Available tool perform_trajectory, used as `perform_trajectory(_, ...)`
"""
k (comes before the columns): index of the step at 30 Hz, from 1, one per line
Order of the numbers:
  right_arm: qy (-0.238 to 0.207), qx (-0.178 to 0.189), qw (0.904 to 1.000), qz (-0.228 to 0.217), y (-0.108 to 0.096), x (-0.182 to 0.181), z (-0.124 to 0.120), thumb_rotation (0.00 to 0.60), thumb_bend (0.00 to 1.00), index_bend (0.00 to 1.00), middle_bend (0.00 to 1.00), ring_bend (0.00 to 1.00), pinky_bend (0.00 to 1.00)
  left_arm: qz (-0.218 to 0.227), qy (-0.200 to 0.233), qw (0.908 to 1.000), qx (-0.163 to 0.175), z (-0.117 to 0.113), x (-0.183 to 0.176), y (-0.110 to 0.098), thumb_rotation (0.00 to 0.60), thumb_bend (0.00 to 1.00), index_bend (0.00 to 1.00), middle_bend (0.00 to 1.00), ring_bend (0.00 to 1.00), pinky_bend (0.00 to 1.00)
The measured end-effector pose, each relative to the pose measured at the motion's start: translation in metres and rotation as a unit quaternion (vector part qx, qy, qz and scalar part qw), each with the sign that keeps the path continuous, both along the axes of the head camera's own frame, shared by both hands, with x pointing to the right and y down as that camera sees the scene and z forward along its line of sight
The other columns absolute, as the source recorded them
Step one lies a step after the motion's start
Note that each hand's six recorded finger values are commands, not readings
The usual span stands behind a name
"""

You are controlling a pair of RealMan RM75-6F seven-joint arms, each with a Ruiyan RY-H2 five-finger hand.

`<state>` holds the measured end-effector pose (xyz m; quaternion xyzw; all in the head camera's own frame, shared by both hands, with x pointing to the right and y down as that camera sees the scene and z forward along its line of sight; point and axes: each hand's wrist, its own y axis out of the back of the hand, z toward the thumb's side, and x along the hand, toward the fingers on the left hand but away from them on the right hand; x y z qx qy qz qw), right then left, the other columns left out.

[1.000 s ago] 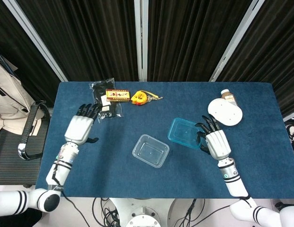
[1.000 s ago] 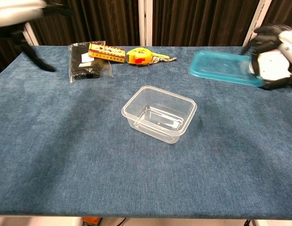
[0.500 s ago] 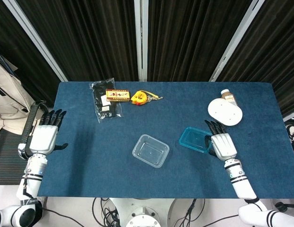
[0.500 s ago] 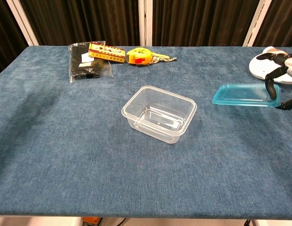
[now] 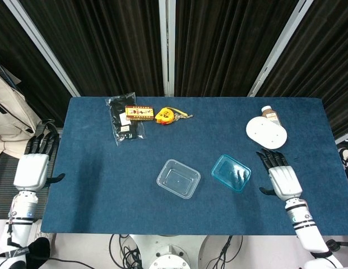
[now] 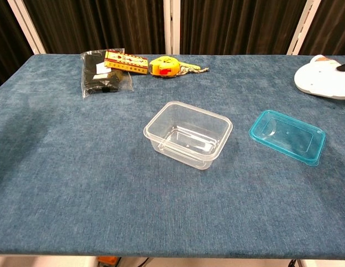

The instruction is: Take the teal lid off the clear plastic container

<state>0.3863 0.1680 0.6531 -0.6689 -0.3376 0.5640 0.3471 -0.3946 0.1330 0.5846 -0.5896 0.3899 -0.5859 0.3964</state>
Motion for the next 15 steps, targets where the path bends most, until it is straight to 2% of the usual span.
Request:
perform_trajectory(4,-0.017,0.031,0.9989,0.031,0.005,0.023,-0.031,0.600,0.15,0.00,0.01,0.00,0.00,-0.007,-0.027,0.9995,0.016,-0.015,-0.017,0.009,0.600,0.00,0.02,0.02,0.00,0.00)
perform_trajectory(10,-0.040,0.061,0.9954,0.062,0.025,0.052,-0.077,0.600,0.19,0.00,0.02,0.00,0.00,-0.028,-0.067,0.9969,0.030,-0.033,-0.043,0.035,0.600,0.00,0.03,0.02,0.00,0.00)
perform_trajectory(15,-0.051,0.066,0.9943,0.067,0.044,0.061,-0.096,0.600,0.21,0.00,0.03,0.00,0.00,-0.041,-0.077,0.9959,0.027,-0.037,-0.051,0.059,0.600,0.00,0.03,0.02,0.00,0.00)
